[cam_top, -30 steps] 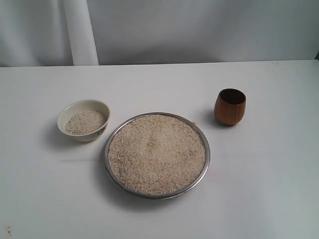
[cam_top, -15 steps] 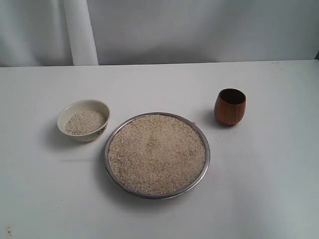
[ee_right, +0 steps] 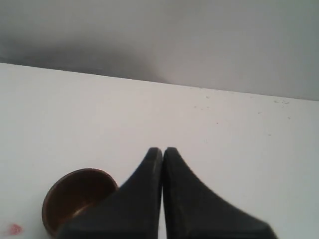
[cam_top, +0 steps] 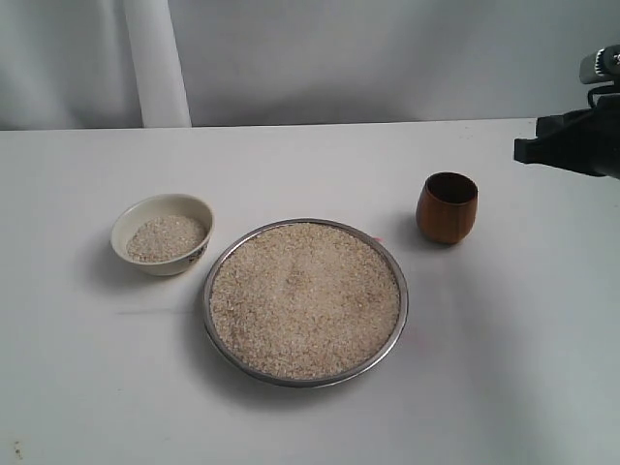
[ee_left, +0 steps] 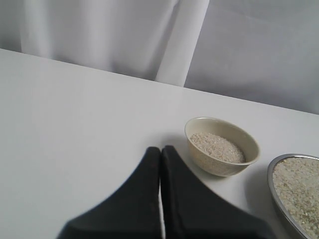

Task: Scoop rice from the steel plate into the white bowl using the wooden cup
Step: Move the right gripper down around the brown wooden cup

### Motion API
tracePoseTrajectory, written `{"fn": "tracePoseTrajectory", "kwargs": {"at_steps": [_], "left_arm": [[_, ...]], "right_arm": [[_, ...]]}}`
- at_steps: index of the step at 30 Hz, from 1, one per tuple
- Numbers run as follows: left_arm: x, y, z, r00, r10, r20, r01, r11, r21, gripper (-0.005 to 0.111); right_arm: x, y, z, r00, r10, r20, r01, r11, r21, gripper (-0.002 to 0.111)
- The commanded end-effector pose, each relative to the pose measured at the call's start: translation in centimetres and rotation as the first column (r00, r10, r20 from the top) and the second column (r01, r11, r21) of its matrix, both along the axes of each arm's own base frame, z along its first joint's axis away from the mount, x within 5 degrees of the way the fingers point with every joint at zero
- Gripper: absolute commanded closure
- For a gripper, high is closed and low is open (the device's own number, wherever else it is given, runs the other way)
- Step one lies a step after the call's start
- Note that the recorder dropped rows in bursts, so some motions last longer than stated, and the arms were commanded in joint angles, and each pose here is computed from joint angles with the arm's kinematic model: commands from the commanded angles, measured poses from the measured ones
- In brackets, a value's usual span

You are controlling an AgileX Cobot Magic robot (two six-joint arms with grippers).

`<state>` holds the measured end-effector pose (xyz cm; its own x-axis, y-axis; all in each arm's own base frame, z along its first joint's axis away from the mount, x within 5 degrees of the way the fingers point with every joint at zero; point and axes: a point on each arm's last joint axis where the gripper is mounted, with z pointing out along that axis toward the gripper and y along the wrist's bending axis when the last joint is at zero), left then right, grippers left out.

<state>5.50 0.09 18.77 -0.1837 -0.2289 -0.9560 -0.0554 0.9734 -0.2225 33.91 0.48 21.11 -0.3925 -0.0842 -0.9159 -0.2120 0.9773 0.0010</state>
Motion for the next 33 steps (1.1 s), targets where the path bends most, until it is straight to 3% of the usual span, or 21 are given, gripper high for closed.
{"fn": "tracePoseTrajectory", "kwargs": {"at_steps": [1,9,13,17,19,22,26,33], "left_arm": [[0.0,0.0,0.1,1.000,-0.006,0.014,0.006,1.000,-0.007,0.107],[0.0,0.0,0.1,1.000,-0.006,0.014,0.006,1.000,-0.007,0.107],[0.0,0.0,0.1,1.000,-0.006,0.014,0.006,1.000,-0.007,0.107],[0.0,0.0,0.1,1.000,-0.006,0.014,0.006,1.000,-0.007,0.107],[0.0,0.0,0.1,1.000,-0.006,0.014,0.006,1.000,-0.007,0.107],[0.0,0.0,0.1,1.000,-0.006,0.014,0.006,1.000,-0.007,0.107],[0.0,0.0,0.1,1.000,-0.006,0.014,0.006,1.000,-0.007,0.107],[0.0,0.0,0.1,1.000,-0.006,0.014,0.006,1.000,-0.007,0.107]], "right_arm": [[0.1,1.0,0.4,0.999,0.033,0.021,-0.033,0.999,0.015,0.108],[0.1,3.8,1.5,0.974,0.168,0.151,-0.175,0.984,0.039,0.108],[0.4,3.2,1.4,0.980,0.107,0.170,-0.111,0.994,0.018,0.107],[1.0,3.0,0.5,0.988,0.016,0.151,-0.023,0.999,0.047,0.082],[1.1,3.3,-0.1,0.992,0.001,0.124,-0.006,0.999,0.038,0.060],[1.2,3.7,-1.3,0.996,-0.027,0.081,0.025,0.999,0.027,0.035],[1.3,4.8,-2.2,0.997,-0.044,0.067,0.045,0.999,-0.021,0.033],[1.1,6.5,-3.8,0.999,0.030,0.028,-0.021,0.962,-0.272,0.033]]}}
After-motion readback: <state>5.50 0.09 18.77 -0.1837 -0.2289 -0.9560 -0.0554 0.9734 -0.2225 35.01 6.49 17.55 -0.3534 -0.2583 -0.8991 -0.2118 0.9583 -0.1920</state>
